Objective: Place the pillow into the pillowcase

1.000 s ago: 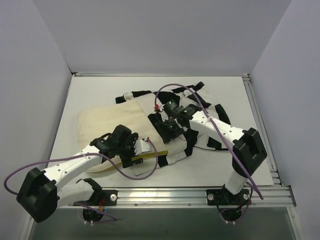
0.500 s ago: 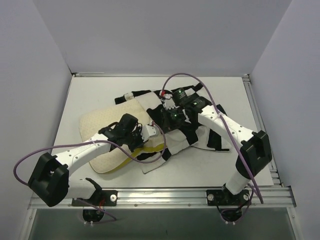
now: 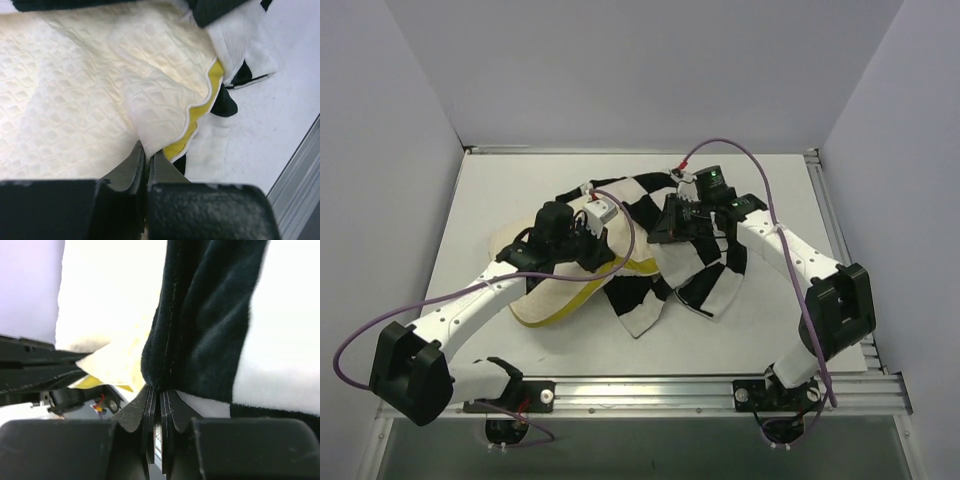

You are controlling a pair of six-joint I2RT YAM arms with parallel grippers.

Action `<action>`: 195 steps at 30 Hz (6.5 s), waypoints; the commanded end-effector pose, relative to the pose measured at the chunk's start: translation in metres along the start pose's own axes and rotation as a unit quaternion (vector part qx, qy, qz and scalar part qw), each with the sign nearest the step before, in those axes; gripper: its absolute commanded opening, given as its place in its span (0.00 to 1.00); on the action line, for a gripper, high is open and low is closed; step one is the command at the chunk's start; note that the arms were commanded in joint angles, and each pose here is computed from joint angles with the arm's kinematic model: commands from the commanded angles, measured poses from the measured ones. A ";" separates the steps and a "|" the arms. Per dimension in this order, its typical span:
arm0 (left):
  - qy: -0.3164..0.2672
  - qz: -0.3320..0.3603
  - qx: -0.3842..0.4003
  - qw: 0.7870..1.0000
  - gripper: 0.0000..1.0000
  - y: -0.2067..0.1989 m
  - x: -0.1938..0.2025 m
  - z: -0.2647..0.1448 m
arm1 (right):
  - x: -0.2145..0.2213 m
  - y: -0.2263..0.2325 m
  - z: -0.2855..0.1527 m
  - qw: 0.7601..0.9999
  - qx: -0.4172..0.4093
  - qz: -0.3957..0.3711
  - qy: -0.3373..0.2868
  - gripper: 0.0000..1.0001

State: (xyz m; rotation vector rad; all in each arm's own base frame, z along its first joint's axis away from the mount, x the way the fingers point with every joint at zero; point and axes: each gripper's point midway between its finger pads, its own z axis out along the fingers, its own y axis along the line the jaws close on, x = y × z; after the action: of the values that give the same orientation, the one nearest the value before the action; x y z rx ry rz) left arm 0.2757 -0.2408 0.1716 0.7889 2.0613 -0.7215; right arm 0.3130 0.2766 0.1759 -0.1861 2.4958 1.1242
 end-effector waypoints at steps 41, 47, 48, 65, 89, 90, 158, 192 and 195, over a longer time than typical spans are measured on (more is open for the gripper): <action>0.092 0.196 0.034 0.976 0.00 0.029 0.087 -0.022 | -0.049 -0.222 -0.107 0.958 0.275 -0.023 0.077 0.61; 0.079 0.187 0.037 0.979 0.00 0.028 0.077 -0.016 | 0.060 -0.233 -0.126 0.929 0.325 0.047 0.169 0.68; 0.076 0.186 0.039 0.979 0.00 0.028 0.075 -0.015 | 0.066 -0.237 -0.127 0.927 0.332 0.047 0.168 0.71; 0.076 0.173 0.038 0.981 0.00 0.028 0.074 -0.013 | -0.023 -0.301 -0.153 0.933 0.336 0.065 0.111 0.00; 0.040 -0.039 0.159 0.986 0.00 -0.050 -0.022 0.109 | 0.059 -0.156 -0.088 0.976 0.203 -0.049 -0.055 0.69; 0.041 -0.040 0.159 0.986 0.00 -0.049 -0.022 0.110 | 0.057 -0.167 -0.085 0.970 0.229 -0.052 -0.065 0.68; 0.042 0.101 0.207 0.972 0.69 -0.047 -0.031 0.005 | 0.023 -0.023 -0.113 0.995 0.022 -0.089 0.037 0.62; 0.108 0.088 0.205 0.969 0.78 0.113 0.009 0.127 | 0.017 -0.090 0.009 0.971 0.170 -0.100 0.133 0.42; 0.105 0.123 0.228 0.960 0.13 0.100 0.005 0.123 | -0.020 -0.073 -0.021 0.980 0.140 -0.110 0.087 0.53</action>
State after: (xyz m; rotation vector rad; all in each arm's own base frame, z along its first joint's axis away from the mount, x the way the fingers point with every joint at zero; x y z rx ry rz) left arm 0.4238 -0.2439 0.0523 1.2521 2.1124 -0.9301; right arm 0.3475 0.2221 0.0905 -0.5176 2.7337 0.5539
